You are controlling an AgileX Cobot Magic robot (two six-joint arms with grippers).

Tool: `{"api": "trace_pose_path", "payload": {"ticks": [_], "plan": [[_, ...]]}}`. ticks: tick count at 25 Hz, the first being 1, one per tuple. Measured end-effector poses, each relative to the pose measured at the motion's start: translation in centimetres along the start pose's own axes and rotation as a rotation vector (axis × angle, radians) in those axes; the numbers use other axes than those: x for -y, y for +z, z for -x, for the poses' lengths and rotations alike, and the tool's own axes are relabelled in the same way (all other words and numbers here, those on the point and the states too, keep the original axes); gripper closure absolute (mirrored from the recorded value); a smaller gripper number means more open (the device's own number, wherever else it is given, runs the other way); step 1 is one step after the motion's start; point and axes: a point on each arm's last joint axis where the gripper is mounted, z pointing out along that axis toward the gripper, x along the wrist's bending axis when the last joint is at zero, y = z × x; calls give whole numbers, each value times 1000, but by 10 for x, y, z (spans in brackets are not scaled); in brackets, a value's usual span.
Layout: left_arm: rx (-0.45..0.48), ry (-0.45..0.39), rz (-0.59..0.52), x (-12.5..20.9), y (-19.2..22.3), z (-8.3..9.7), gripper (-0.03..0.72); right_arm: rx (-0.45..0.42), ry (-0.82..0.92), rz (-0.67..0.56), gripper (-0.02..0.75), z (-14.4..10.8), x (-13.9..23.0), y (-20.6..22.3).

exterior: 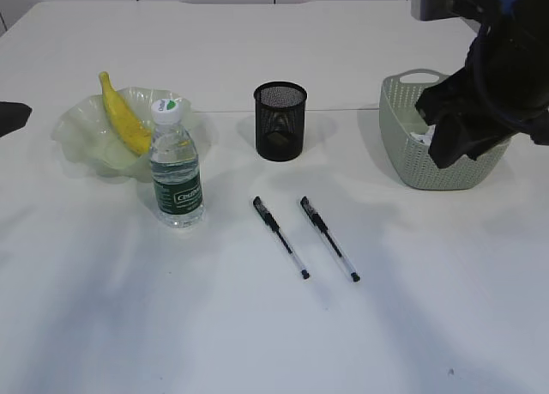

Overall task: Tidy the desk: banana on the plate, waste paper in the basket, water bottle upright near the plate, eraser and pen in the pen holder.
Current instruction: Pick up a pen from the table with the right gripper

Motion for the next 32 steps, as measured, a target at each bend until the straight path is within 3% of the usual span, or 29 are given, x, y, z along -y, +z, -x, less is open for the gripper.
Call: {"api": "trace_pose_path", "payload": {"ticks": [5,10,18,24,32], "plan": [[45,-22,8,-1,0,4,280,-8,2,28,442,-1,-3,0],[103,-152,12,-2,0,9,280,-34,18,23,442,-2,-12,20],[124,-311,11,-3,-1,11,281,-40,6,-36,442,-4,-41,62],[134,-351,12,-3,-1,12,281,-40,-55,-59,442,-19,-70,97],[142,-374,12,-3,-1,12,281,-33,-63,-127,442,-19,-89,148]]}}
